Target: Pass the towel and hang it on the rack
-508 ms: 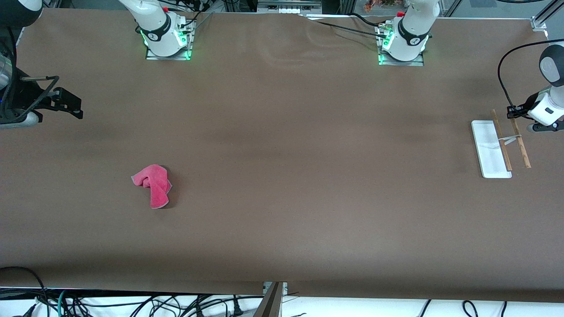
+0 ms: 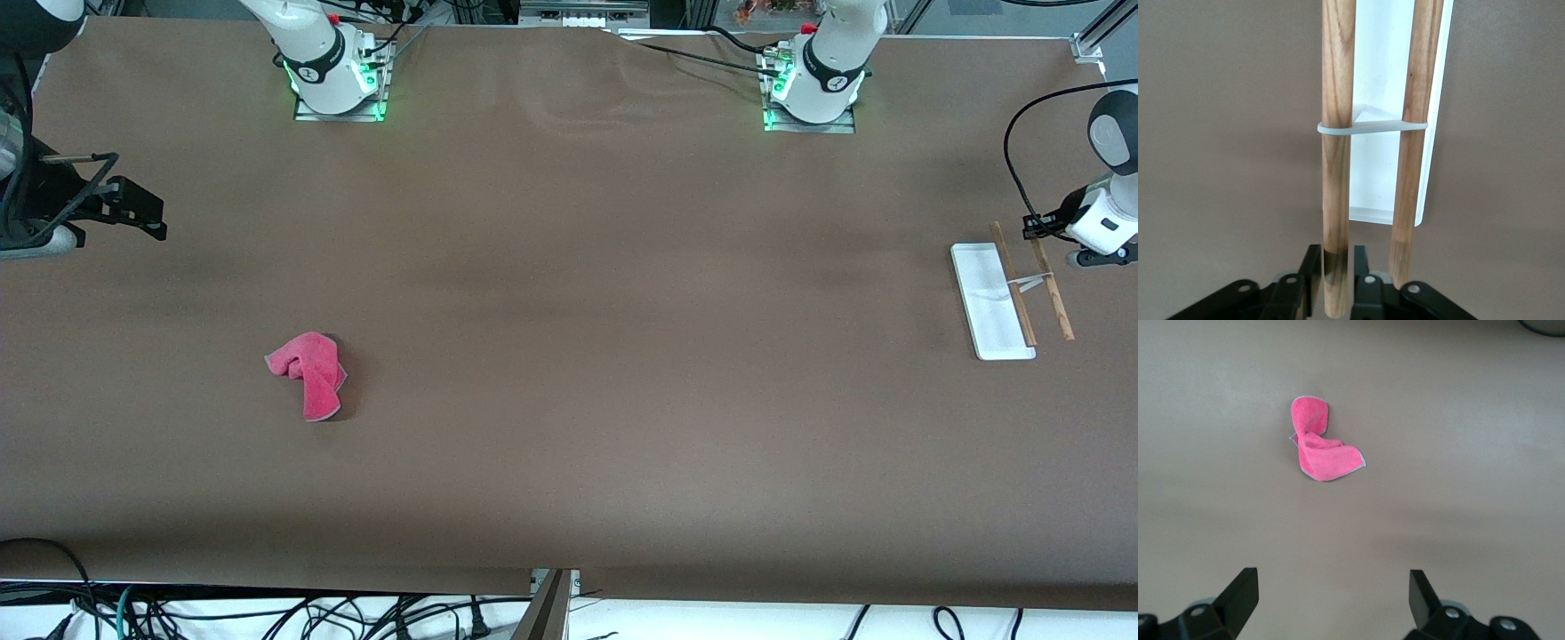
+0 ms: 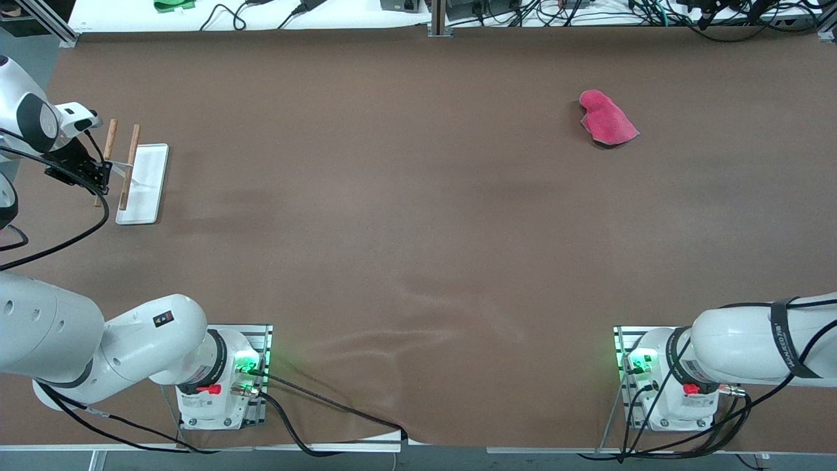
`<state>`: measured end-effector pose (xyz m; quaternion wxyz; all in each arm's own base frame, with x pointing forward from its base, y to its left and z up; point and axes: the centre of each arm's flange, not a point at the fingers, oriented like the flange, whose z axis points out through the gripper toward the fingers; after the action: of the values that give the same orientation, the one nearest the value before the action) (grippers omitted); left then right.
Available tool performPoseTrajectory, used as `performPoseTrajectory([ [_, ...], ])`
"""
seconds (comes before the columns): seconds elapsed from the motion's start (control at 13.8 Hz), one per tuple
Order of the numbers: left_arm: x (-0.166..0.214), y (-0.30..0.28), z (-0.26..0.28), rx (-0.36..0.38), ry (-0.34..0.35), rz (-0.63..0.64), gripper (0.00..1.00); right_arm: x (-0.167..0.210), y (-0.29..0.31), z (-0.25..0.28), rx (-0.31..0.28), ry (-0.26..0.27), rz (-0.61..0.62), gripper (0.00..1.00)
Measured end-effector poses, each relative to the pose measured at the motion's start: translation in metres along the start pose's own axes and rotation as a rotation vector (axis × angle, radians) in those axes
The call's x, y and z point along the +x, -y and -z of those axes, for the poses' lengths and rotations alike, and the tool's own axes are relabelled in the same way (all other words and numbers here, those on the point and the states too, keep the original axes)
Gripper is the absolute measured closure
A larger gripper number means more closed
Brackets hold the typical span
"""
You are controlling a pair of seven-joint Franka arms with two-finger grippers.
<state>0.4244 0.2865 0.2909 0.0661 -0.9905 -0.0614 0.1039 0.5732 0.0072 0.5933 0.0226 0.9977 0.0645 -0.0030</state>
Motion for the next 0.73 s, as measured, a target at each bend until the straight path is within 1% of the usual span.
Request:
performPoseTrajectory([
  [0.07,0.000,0.000,0.000,0.000,0.000,0.002,0.60,0.000,0.000,-0.001,0.000,0.000,0.000,0.00],
  [0.22,0.002,0.002,0.004,0.004,-0.010,0.005,0.38,0.002,0.000,0.000,0.000,-0.003,0.000,0.00],
  [0.29,0.003,0.003,0.010,0.008,-0.016,0.007,0.30,0.003,-0.001,0.001,0.001,-0.006,0.000,0.00],
  [0.36,0.005,0.005,0.019,0.012,-0.016,0.009,0.19,0.005,-0.001,0.002,0.001,-0.008,0.000,0.00],
  [0.51,0.008,0.002,0.050,0.021,-0.015,0.003,0.00,0.007,-0.002,0.002,0.002,-0.011,-0.001,0.00],
  [0.58,0.011,-0.006,0.071,0.018,-0.024,-0.004,0.00,0.007,-0.002,0.002,0.002,-0.011,-0.001,0.00],
  [0.73,0.016,-0.036,0.121,-0.012,-0.050,-0.026,0.00,0.009,-0.002,-0.003,0.005,-0.003,0.000,0.00],
])
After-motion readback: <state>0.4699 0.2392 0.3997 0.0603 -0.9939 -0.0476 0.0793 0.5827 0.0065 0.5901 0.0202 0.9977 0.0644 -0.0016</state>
